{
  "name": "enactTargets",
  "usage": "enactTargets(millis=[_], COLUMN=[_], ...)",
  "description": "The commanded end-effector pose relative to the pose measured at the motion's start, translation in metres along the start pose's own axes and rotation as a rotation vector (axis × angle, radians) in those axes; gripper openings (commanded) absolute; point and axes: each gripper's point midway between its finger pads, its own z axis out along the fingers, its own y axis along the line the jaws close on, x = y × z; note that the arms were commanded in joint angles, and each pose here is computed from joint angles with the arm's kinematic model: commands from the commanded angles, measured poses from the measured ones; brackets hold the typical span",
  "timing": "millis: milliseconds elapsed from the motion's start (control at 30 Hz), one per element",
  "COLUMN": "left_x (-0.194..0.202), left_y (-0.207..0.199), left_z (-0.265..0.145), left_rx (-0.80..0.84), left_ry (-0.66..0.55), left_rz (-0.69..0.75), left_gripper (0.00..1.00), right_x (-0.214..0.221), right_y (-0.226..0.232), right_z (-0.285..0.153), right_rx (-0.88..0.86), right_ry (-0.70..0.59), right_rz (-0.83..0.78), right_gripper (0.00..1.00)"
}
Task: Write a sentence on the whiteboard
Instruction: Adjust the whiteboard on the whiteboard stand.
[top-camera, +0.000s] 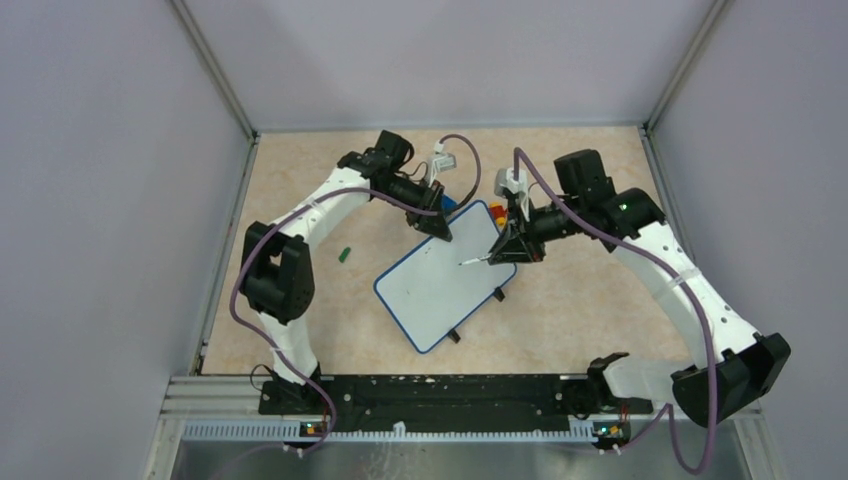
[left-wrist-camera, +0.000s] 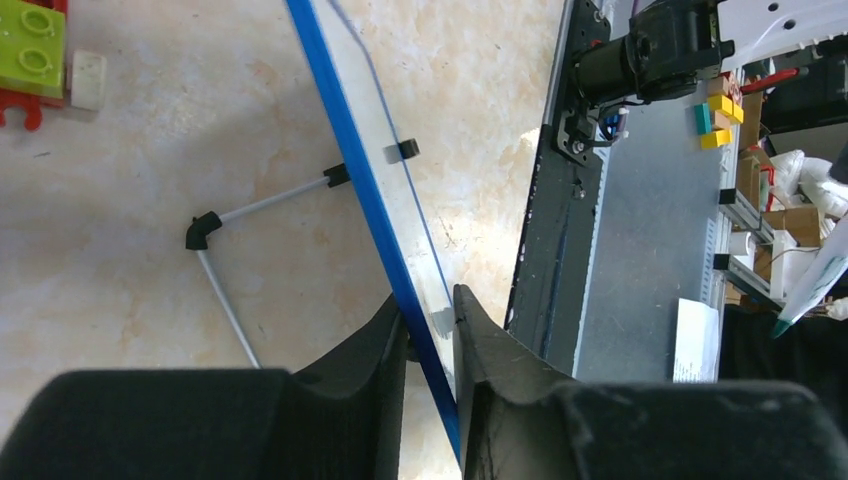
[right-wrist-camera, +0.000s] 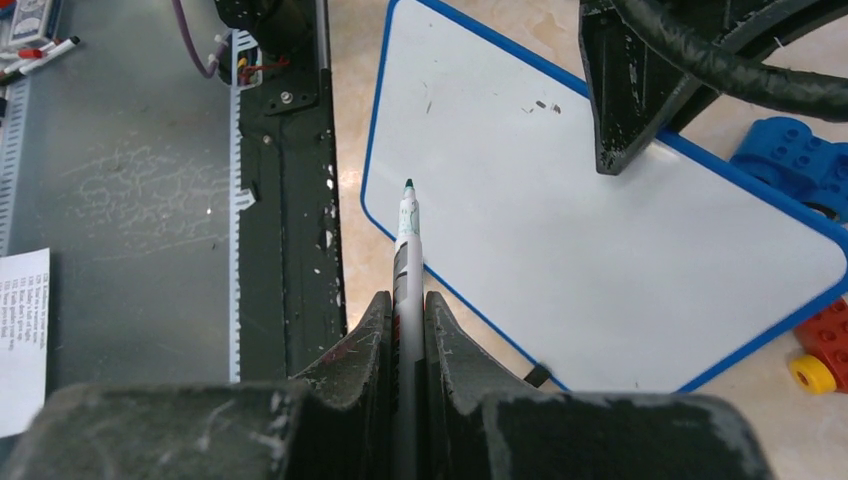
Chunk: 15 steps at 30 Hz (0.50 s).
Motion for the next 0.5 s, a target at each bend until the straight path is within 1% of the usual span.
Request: enactTargets(millis=[0, 133, 233, 267, 400, 467], left_x=[-0.012, -0.010, -0.010, -0.010, -0.016, -0.020], left_y=[-0.015, -0.020, -0.019, -0.019, -0.023, -0.026], left_z=[0.008, 0.015, 0.020, 0.020, 0.015, 0.008], left_rx=[0.052, 0.067, 0.067, 0.068, 0.062, 0.043], left_ry=[-0.012, 0.004, 0.015, 0.016, 0.011, 0.006], left_rz=[0.090, 0.101, 0.096, 0.096, 0.111, 0.128], left_gripper=[0.24, 0.22, 0.25, 0.28, 0.47, 0.52], right_x=[-0.002, -0.001, 0.001, 0.001, 0.006, 0.007], right_y=[0.014, 0.017, 0.019, 0.019, 0.016, 0.015], right_z=[0.004, 0.008, 0.012, 0.013, 0.021, 0.025], right_rx=[-0.049, -0.055, -0.062, -0.062, -0.038, -0.024], right_ry=[-0.015, -0.006, -0.003, -0.001, 0.017, 0.021], right_rz=[-0.046, -0.052, -0.049, -0.049, -0.046, -0.045], right_gripper=[0.00, 0.00, 0.00, 0.00, 0.00, 0.00])
